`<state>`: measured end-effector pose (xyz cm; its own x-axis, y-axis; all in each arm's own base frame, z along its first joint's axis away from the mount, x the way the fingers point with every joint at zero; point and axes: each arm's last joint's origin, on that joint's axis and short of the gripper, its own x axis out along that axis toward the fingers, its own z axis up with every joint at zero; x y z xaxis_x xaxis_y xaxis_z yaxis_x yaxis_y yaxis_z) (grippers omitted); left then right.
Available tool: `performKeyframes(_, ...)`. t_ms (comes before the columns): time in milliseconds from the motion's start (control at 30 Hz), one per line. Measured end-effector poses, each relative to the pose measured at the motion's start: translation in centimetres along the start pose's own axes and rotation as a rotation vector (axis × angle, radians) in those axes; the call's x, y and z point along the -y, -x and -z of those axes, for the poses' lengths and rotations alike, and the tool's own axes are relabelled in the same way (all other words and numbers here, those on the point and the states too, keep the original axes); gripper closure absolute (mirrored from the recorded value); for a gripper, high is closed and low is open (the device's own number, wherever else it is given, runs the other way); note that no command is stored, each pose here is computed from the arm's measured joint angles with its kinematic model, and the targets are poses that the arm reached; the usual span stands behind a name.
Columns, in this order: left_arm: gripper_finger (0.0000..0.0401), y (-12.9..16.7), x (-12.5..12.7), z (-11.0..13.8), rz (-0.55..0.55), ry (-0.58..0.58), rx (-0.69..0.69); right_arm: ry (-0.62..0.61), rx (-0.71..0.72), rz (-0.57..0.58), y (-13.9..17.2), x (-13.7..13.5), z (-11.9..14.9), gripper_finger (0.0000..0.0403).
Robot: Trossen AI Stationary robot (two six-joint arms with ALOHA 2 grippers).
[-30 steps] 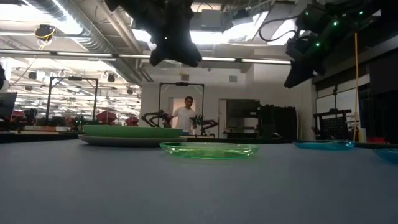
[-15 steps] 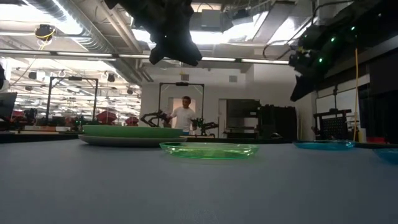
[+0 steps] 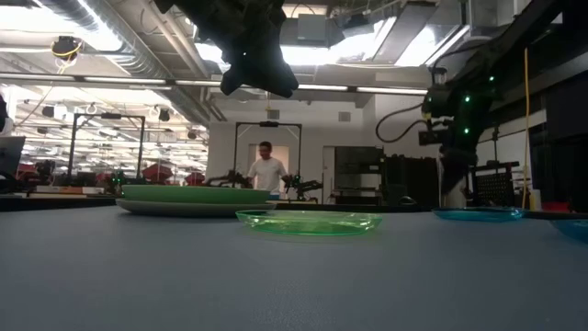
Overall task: Stack plastic plates
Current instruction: Stack the top blue plate on top of the light green plate
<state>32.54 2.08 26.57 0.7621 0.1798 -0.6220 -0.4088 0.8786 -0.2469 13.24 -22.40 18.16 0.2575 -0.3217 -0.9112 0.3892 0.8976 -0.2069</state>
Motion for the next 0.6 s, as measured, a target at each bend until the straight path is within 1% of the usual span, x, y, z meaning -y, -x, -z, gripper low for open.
performKeyframes(200,0.0318,0.0,0.0,0.0,0.000,0.000,0.000,0.128,-0.038,-0.009,-1.1,0.1,0.1,0.0310)
performKeyframes(600,0.0318,0.0,0.0,0.0,0.000,-0.001,0.000,0.136,-0.072,-0.042,-2.2,0.0,0.3,0.0310)
